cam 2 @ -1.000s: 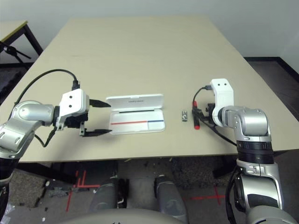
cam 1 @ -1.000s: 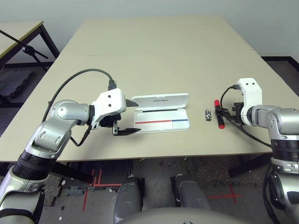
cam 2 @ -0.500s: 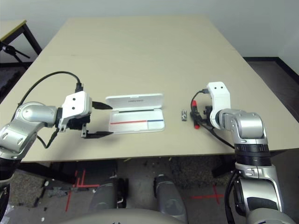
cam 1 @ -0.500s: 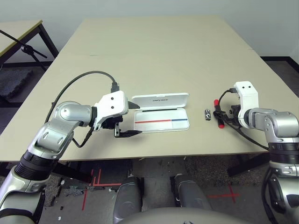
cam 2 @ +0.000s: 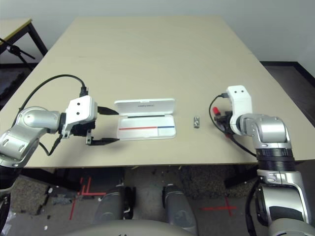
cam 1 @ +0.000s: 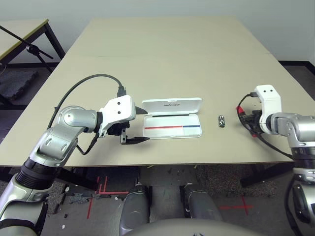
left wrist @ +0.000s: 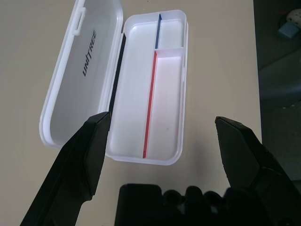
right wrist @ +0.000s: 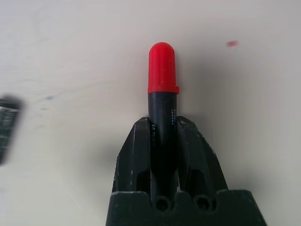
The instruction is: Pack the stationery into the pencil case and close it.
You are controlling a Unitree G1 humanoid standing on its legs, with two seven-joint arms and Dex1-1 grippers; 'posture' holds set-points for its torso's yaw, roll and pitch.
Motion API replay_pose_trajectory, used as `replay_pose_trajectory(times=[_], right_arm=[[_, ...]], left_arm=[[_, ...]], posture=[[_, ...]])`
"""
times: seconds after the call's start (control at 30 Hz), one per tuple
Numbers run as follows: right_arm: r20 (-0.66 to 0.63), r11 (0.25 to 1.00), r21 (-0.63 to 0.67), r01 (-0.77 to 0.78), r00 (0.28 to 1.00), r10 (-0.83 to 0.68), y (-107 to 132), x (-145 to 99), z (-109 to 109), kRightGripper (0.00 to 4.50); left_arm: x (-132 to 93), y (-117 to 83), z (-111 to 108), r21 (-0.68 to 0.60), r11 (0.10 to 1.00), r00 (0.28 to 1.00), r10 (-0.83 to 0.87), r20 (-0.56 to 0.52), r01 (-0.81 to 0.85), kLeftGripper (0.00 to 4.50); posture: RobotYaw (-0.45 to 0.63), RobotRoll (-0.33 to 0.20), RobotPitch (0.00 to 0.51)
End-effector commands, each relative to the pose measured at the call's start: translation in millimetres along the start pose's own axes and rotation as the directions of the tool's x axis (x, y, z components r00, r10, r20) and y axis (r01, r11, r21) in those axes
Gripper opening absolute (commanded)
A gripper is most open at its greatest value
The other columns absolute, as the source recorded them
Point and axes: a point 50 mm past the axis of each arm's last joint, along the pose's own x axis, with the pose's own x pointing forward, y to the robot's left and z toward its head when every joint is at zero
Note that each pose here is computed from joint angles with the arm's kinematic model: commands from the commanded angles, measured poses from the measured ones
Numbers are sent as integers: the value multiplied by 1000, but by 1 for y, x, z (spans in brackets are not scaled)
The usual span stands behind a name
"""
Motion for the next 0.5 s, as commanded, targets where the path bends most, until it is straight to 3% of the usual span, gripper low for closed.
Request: replay_pose_trajectory(times=[0.03, 0.27, 0.5], right_arm=[[69, 991, -114, -66, 995, 74, 4, -8, 16, 520], [81, 850, -473, -231, 949, 303, 9, -34, 38, 520], [-71, 568, -698, -436, 831, 551, 43, -57, 52, 520]], left_arm=[[1, 1, -1, 6, 1000, 1000, -3, -15, 3, 4500], [-7, 3, -6, 1, 1000, 999, 11, -43, -11, 4500], [-12, 2, -7, -6, 1000, 998, 22, -57, -23, 4500]], posture=[[-61, 0, 70], [-53, 0, 83], [-41, 0, 87]])
